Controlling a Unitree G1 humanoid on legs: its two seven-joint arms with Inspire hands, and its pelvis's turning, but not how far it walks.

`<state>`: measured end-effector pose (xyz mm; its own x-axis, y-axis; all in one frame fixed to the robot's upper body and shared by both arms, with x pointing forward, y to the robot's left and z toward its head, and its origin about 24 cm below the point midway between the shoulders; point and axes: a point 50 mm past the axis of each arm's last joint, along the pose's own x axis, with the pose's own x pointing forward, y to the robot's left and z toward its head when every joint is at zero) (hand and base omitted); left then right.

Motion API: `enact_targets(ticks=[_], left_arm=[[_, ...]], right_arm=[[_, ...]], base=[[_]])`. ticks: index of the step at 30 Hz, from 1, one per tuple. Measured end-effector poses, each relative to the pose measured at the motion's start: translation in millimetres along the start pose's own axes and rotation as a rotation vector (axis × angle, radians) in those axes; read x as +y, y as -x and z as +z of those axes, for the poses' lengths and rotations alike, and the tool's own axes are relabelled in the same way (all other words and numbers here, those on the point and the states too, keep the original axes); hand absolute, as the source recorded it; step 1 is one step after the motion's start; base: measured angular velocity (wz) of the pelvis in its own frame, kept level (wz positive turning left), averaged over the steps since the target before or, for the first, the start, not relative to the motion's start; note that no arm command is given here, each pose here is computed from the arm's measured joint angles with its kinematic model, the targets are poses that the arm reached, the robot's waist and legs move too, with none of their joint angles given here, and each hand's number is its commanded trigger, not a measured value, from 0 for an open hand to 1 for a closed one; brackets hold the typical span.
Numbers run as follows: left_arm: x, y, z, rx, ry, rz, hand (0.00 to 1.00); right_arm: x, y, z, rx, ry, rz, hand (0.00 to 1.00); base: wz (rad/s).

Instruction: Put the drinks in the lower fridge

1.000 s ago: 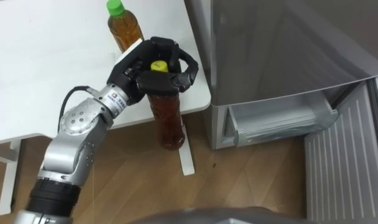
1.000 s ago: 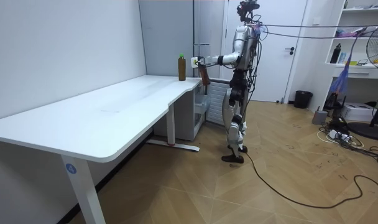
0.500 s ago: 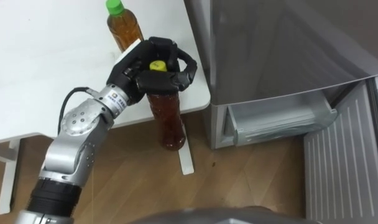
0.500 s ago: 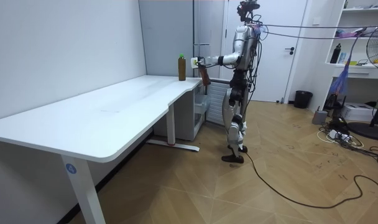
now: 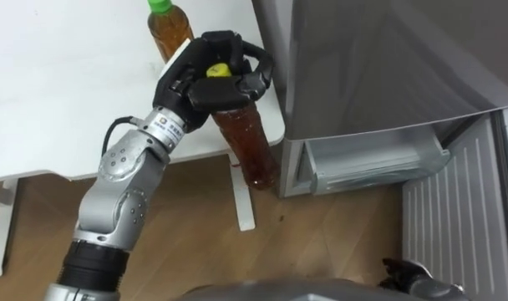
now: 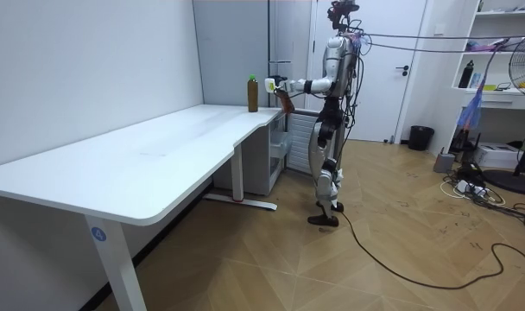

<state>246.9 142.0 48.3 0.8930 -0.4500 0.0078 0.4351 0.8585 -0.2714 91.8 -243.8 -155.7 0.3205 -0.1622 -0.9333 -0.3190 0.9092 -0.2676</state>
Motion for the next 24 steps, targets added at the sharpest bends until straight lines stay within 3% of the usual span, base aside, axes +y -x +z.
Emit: enact_targets(ticks=[8,16,24], left_arm=[[-0.2,0.9,-1.5,-0.001,0.008,0.011,1.0],[1.6,5.2,-4.5,0.008,0.006,0.022,1.0],[-1.4,6.6,-7.5,0.009,0.021,0.001,1.0]], right_arm=[[15.3,14.8,87.9,-0.394,-0.015,0.058,0.0],[35.6,32.3,113.6,-0.543,0.05,0.186,0.0],[37.6,57.8,145.6,-0.729,0.069,0.327,0.0]], base=[[0.0],[0.0],[0.0]])
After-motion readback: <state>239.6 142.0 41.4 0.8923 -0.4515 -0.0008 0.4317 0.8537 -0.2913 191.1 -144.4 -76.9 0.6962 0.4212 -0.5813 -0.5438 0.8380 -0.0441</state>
